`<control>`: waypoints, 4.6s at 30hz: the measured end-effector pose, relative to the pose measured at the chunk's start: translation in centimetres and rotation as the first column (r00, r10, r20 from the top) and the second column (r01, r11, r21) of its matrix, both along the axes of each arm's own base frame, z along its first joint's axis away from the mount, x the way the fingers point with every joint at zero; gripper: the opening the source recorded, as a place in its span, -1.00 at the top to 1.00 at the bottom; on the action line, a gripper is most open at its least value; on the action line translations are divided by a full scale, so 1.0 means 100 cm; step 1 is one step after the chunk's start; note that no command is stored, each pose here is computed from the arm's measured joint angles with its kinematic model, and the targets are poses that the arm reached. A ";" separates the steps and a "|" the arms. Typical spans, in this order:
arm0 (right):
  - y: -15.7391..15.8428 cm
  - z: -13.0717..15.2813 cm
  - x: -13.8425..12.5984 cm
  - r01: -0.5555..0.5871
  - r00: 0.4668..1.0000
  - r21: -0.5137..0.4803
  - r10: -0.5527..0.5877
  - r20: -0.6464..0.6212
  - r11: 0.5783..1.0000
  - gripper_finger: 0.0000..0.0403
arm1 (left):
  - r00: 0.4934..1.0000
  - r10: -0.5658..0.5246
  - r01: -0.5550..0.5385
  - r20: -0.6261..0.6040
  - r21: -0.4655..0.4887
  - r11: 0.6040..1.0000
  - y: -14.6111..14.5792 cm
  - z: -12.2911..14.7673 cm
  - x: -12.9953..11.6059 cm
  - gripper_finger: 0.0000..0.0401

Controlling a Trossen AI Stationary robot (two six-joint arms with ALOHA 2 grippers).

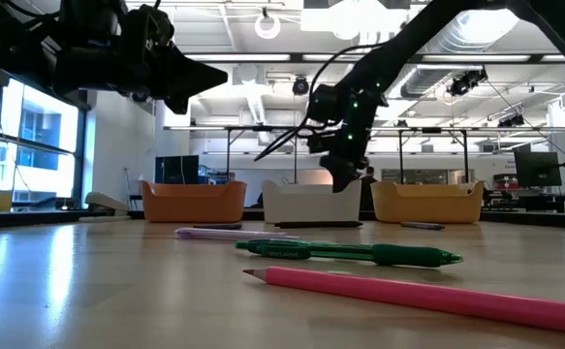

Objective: Sort crayons/erasers/pens/pencils in bins
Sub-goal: Put the green pencil into the white bin, then put the blue crayon into the yellow bin

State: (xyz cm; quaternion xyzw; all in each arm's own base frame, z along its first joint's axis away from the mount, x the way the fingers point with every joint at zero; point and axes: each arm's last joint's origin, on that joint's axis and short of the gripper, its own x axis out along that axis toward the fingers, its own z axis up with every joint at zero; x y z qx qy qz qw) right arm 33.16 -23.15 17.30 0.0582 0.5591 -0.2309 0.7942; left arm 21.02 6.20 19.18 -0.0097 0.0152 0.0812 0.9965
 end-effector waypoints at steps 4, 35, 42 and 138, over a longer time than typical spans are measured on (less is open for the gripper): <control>-0.002 -0.001 0.002 0.017 1.000 -0.005 -0.017 0.020 1.000 0.97 | 1.000 0.000 0.000 -0.001 0.005 1.000 0.000 0.000 0.000 1.00; 0.057 0.052 -0.020 -0.083 0.851 -0.257 0.203 0.484 0.963 0.95 | 1.000 0.000 0.000 -0.001 0.007 1.000 0.000 0.000 0.000 1.00; 0.111 0.041 -0.050 -0.082 0.681 -0.344 0.305 0.666 0.935 0.98 | 1.000 0.002 -0.002 -0.007 -0.002 1.000 0.000 -0.001 0.000 1.00; 0.186 -0.019 -0.083 -0.165 0.519 -0.056 0.135 0.844 0.985 0.31 | 0.918 0.054 -0.166 -0.394 -0.258 0.952 -0.011 -0.057 0.045 0.92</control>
